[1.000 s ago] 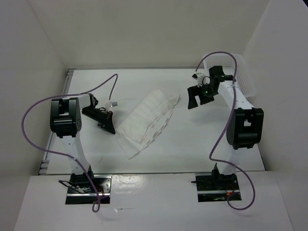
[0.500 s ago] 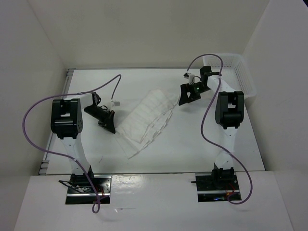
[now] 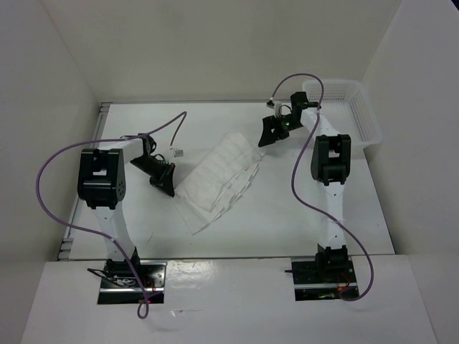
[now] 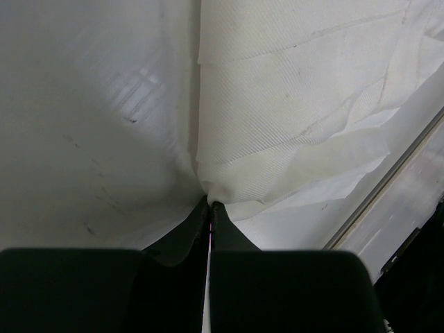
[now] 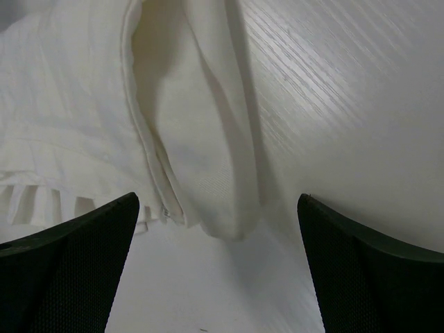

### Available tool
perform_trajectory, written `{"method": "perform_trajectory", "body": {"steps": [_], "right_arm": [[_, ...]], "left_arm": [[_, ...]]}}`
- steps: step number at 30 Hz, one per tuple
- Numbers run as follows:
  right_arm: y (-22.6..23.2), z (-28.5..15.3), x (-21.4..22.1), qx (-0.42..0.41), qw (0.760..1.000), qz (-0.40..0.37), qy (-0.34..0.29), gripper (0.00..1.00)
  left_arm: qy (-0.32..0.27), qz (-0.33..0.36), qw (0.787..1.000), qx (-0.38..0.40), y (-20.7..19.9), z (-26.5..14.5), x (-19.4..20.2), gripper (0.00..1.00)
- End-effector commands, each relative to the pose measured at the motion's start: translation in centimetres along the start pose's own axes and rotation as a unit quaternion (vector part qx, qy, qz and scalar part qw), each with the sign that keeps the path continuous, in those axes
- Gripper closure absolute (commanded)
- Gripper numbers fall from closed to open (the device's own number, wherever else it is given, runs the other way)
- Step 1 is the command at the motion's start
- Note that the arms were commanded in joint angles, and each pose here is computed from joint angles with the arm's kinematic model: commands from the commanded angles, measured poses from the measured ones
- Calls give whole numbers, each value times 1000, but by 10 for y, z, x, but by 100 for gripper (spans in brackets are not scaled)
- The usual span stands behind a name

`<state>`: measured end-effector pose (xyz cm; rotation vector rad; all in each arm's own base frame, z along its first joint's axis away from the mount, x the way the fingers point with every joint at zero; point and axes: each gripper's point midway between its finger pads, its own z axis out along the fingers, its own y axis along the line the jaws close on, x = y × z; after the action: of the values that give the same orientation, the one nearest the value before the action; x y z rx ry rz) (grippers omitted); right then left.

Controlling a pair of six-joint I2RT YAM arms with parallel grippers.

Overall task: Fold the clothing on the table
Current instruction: Fold the skirt

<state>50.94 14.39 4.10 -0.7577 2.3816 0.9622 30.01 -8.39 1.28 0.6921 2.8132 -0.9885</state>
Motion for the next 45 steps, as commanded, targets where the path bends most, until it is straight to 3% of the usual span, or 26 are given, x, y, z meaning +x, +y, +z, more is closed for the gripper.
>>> {"method": "perform_trajectory", "body": {"steps": [1,11,14,19,22,26,34,39,45], "right_arm": [[15,24,8,-31,999,-6,23,1],[47,41,27,-75,996,-14,50,1],[48,42,32,-76,996,-9,54,9],[45,43,37,-69,996,-6,62,42],[43,43,38,-63,996,-2,64,70],[39,42,40,-48,996,6,72,100],[37,16,3,67,993,-53,78,100],[74,-3,-37,168,973,-141,75,100],[135,-13,-63,223,944,-234,61,100]], "left_arm": [[-10,44,998,-50,16,-1,-15,100],[-9,58,997,-56,14,4,-25,100],[-6,57,997,-60,17,4,-27,100],[-6,57,997,-60,17,4,-27,100],[-6,57,997,-60,17,4,-27,100],[-7,53,997,-60,17,4,-27,100],[-10,45,997,-61,23,10,-30,100],[-15,39,998,-53,24,17,-39,100],[-19,30,998,-45,23,19,-44,100]]}}
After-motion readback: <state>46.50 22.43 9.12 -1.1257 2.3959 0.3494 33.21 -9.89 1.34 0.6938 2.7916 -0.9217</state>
